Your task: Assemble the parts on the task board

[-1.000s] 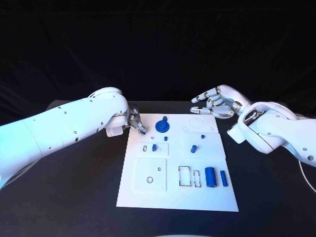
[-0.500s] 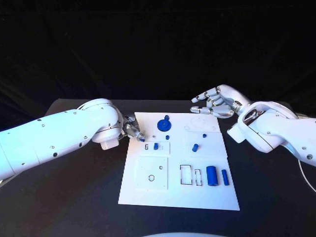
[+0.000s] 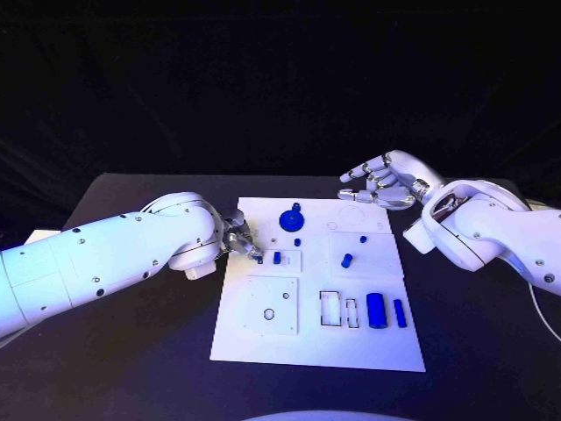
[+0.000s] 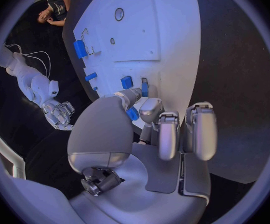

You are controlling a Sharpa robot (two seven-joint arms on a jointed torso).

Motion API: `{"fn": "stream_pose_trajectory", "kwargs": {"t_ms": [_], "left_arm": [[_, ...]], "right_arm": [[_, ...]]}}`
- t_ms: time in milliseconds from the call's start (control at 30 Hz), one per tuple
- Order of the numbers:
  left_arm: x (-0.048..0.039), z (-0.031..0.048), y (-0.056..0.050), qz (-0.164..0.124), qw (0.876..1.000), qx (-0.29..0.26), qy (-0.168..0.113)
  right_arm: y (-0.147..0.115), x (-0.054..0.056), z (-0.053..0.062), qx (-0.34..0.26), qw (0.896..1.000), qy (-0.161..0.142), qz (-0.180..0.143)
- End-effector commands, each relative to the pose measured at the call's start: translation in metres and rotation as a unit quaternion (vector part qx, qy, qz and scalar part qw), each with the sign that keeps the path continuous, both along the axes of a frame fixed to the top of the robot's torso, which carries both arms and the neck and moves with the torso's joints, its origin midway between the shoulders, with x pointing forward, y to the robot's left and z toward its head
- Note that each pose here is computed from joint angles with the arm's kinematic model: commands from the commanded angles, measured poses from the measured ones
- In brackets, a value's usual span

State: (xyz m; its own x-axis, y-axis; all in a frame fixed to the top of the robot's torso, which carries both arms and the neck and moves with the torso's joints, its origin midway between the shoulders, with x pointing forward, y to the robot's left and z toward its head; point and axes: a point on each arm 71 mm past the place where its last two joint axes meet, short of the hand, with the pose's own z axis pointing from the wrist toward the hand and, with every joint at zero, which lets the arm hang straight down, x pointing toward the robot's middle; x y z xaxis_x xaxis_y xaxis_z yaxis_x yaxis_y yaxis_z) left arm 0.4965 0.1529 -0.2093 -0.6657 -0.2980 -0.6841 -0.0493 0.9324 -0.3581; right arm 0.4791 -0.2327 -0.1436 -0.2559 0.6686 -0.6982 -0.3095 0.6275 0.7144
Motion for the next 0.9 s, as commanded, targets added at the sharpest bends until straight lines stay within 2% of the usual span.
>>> {"fn": "stream_pose_trajectory", "kwargs": {"t_ms": [33,900], "left_arm": [[-0.0007,0.0016,-0.0037,-0.007,1.0,0.005,-0.017],[-0.0055,-0.0025,-0.007,-0.031,0.998,0.049,0.005]], "right_arm": [[0.0018,-0.0006,-0.0011,-0.002,1.0,0.004,0.008],[0.0019,-0.0008,-0.0018,-0.003,1.0,0.006,0.01]]}}
